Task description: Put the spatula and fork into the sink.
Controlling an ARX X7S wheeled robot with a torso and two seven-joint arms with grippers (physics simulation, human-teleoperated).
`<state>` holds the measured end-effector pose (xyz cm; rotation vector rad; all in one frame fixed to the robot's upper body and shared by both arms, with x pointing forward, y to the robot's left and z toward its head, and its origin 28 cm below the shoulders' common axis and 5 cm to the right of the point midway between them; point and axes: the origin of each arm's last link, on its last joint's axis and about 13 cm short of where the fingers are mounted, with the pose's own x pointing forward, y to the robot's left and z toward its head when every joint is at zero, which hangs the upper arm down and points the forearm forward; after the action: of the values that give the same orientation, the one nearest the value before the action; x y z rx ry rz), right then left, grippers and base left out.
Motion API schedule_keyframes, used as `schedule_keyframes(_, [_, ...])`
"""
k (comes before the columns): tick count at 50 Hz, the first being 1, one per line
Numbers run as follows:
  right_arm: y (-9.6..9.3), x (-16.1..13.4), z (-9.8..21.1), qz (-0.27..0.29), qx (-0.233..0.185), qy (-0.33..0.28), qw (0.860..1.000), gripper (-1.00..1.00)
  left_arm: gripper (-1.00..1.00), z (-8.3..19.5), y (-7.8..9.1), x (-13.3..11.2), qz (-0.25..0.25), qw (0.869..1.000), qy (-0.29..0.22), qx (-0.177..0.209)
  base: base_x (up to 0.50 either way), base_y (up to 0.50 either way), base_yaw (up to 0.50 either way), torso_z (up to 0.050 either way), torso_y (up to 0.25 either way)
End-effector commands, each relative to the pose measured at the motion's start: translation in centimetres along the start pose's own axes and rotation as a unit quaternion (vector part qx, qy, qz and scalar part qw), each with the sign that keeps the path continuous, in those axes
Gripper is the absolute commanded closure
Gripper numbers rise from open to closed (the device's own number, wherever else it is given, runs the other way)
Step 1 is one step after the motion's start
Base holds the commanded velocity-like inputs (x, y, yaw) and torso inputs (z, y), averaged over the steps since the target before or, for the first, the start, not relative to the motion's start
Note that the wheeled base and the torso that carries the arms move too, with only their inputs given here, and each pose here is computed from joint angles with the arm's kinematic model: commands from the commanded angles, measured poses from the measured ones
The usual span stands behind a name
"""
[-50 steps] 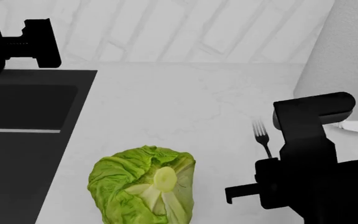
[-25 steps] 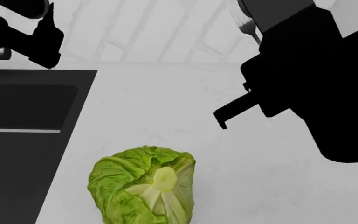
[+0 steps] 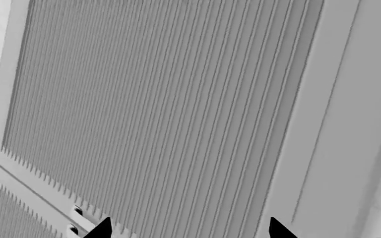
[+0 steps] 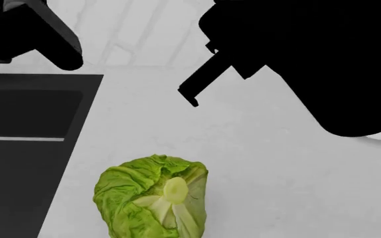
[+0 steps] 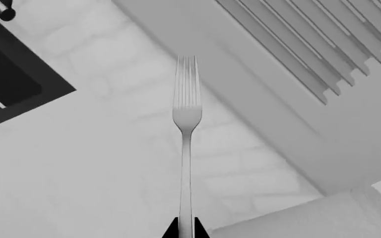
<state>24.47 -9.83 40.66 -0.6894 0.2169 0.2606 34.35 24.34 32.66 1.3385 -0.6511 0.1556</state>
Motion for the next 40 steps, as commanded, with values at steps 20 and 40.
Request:
schedule_keyframes(20, [0.9, -0.3, 2.7, 0.034, -0.045, -0.083, 0.995, 1.00, -1.00, -1.0, -2.3, -0.7, -0.037, 0.976, -0.102, 0.187, 0.00, 0.00, 0.00, 0.000, 0.000])
schedule_keyframes(40, [1.6, 1.1, 3.6, 0.063, -0.052, -0.115, 0.990, 1.00, -1.00, 0.2, -2.2, -2.1, -0.052, 0.976, -0.133, 0.167, 0.00, 0.00, 0.00, 0.000, 0.000])
